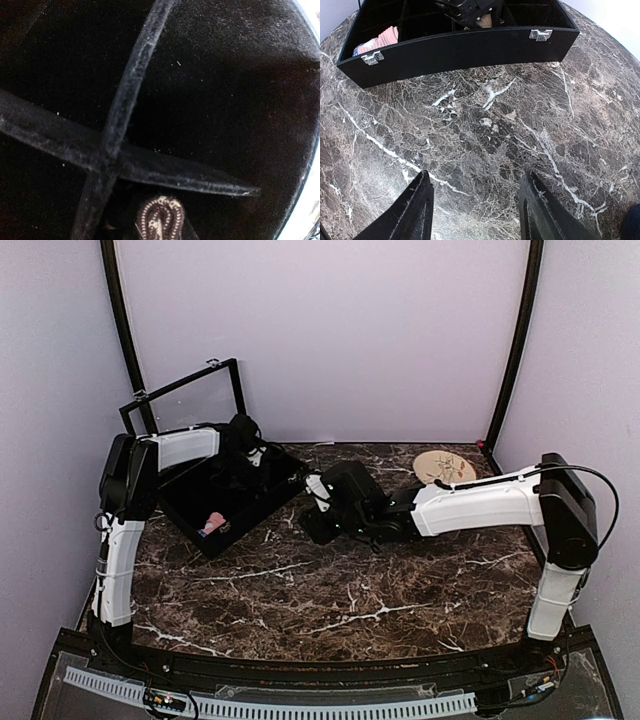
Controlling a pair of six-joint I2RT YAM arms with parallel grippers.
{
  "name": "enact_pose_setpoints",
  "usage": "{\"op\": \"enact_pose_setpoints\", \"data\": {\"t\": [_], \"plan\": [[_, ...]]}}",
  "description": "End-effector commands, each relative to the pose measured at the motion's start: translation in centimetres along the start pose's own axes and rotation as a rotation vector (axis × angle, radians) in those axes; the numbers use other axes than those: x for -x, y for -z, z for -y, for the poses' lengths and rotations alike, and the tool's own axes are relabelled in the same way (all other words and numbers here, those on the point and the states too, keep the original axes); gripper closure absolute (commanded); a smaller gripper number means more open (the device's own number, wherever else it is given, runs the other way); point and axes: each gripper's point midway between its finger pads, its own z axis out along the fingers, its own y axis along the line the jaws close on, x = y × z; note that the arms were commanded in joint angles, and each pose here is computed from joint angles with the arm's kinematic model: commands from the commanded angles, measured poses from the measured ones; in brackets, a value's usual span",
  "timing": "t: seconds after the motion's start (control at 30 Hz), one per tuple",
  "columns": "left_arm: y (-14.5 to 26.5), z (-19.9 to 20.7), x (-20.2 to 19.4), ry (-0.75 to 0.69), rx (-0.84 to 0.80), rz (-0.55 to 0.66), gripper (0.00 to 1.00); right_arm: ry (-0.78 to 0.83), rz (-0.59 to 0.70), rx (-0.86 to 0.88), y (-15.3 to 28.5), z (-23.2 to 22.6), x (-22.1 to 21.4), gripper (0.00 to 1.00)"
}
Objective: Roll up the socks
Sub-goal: Place the sock in the storage box.
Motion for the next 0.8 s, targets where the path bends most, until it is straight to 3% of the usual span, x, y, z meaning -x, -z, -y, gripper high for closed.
{"op": "enact_pose_setpoints", "data": {"t": [0.0,0.17,0.47,0.77], "plan": [[-2.8,-2.7,-6.4,0.089,0.073,-0.253,0.88,-0.027,0.077,0.018,0.9,0.6,2.4,0.46],[-2.9,-3.1,-6.3,0.087,0.099,-0.26,0.71,-0.031,0.076,0.02,0.7,0.9,2.4,0.46],[-2.1,-3.6,-6.4,0.08,0.129,-0.277,0.52,-0.032,0.075,0.024,0.5,1.0,2.5,0.46],[-0.4,-3.1,-5.9,0.065,0.132,-0.252,0.46,-0.034,0.077,0.03,0.5,0.9,2.7,0.46]]}}
